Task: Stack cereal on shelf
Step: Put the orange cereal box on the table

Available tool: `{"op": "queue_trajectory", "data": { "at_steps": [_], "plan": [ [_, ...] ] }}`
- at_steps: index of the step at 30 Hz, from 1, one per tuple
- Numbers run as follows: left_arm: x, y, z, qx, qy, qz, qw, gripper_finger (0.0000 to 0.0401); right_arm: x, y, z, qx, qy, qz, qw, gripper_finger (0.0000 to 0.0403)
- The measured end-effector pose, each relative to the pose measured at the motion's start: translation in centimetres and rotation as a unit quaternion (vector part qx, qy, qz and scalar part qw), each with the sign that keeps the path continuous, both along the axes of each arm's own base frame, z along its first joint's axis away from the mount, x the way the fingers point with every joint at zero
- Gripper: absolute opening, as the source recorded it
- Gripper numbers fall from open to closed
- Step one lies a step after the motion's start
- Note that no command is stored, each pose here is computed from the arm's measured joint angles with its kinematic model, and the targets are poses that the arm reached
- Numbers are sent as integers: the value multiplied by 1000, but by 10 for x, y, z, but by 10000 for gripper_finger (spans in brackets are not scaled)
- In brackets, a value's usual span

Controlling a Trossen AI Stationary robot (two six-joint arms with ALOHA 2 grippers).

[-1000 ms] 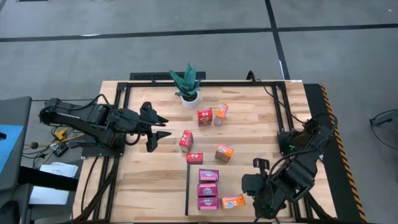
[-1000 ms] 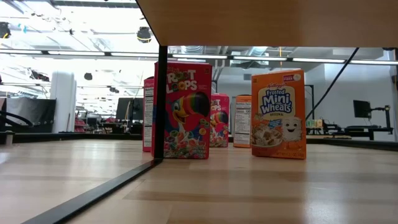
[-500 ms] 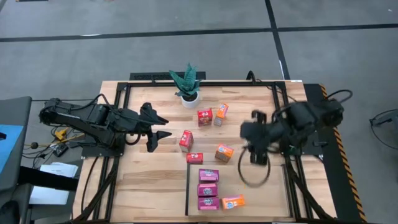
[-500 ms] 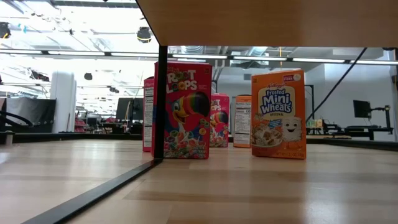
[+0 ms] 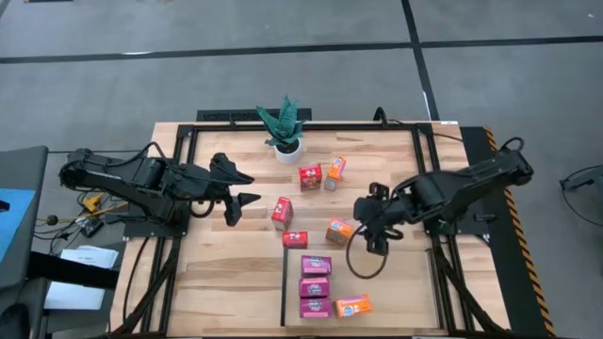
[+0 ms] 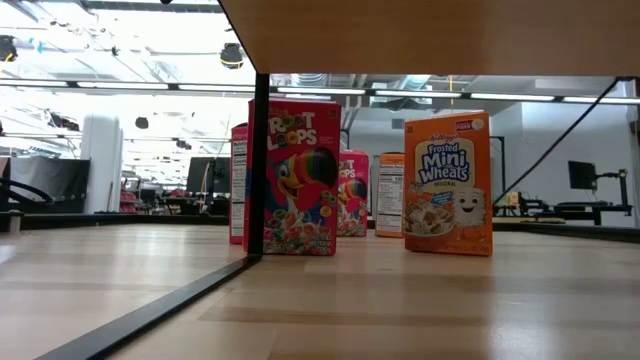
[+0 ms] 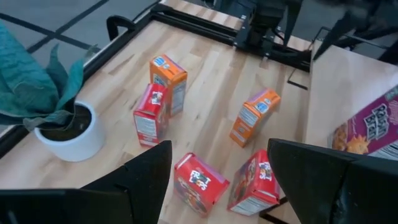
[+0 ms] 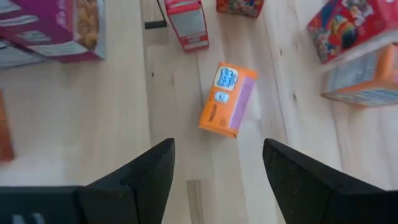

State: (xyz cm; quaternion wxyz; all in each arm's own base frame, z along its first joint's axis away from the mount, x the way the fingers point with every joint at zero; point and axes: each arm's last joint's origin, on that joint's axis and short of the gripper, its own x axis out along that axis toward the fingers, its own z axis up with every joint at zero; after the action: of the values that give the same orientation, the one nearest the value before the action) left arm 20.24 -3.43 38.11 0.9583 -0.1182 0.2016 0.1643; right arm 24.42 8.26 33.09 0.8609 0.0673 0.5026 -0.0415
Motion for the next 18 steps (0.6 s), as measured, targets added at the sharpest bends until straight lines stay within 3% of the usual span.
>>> {"op": "queue_trajectory", "data": {
  "at_steps": [18],
  "plan": [
    [-1,1,0,2,0,21,1000,255,28,-14,-64,0,-7,-16,1000,270]
  ]
}}
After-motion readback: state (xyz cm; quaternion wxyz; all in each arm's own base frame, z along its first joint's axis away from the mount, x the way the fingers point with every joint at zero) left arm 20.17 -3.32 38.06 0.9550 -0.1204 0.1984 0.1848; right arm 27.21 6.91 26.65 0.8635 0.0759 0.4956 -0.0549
